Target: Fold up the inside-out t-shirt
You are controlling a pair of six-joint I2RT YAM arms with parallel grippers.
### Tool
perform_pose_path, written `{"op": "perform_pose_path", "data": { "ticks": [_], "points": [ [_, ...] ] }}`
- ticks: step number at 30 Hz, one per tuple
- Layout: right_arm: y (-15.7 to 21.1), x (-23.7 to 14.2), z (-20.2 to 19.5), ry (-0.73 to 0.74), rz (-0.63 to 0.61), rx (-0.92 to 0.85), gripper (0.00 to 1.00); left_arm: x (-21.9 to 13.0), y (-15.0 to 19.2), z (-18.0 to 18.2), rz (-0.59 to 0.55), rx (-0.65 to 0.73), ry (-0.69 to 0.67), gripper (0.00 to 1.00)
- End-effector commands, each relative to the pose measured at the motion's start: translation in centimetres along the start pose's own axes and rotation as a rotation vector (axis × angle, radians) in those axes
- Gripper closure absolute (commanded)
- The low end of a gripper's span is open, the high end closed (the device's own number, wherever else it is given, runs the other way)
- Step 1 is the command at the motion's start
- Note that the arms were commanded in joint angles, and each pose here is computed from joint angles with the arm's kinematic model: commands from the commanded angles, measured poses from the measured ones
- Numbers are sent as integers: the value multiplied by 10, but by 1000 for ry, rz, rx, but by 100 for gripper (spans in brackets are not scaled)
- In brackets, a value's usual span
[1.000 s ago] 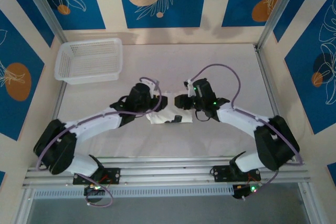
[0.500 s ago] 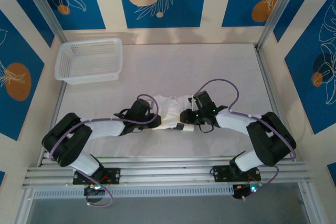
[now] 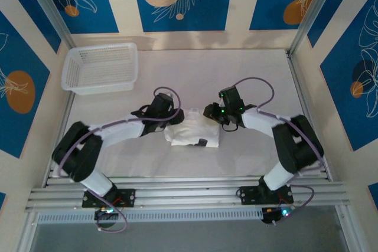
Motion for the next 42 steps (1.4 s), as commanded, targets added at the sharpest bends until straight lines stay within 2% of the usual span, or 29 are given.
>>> {"op": "perform_pose_path", "data": {
  "ticks": [1,6,11,15,17,20,22,27,31,34,38,40,42],
  "points": [
    [4,6,-15,-57,100,116,61,15,16,23,61,-92,-29,54],
    [3,-34,-2,-16,35,54,59,-15,7,11,21,-56,45,48],
    [23,-77,-10,35,-103,84,46,-41,10,24,-4,-88,-22,45],
    [45,-97,-19,-59,-154,137,1,-29,13,22,61,-81,22,42],
    [50,-104,-25,-130,-144,172,1,-15,14,13,155,-43,47,42],
    [55,-114,-31,-127,-140,208,0,8,20,0,267,-59,137,43],
    [58,-122,-33,-93,-146,233,0,19,25,-17,269,-67,214,45],
    [62,-136,-41,5,-159,389,1,54,43,-80,276,36,305,49],
    [67,-146,-53,37,-142,546,1,93,62,-128,275,55,366,48],
    [71,-156,-64,82,-167,641,1,109,80,-167,254,112,413,47],
    [83,-163,-79,115,-198,766,1,100,83,-189,169,156,452,40],
    [87,-158,-86,65,-194,818,0,81,73,-188,108,174,472,28],
    [89,-149,-92,27,-187,853,4,51,61,-184,21,228,476,19]
  ]
}}
Point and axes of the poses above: each hand's point on the last joint's axis, 136 mm out from that joint toward the fingers, its own x axis out along the fingers, its own z axis along the line the jaws close on, y = z × x, the point moved 10 cm from there along -x, back along the fingers, and after that the axes turned 11 degrees about -x, right-handed, at the moved point
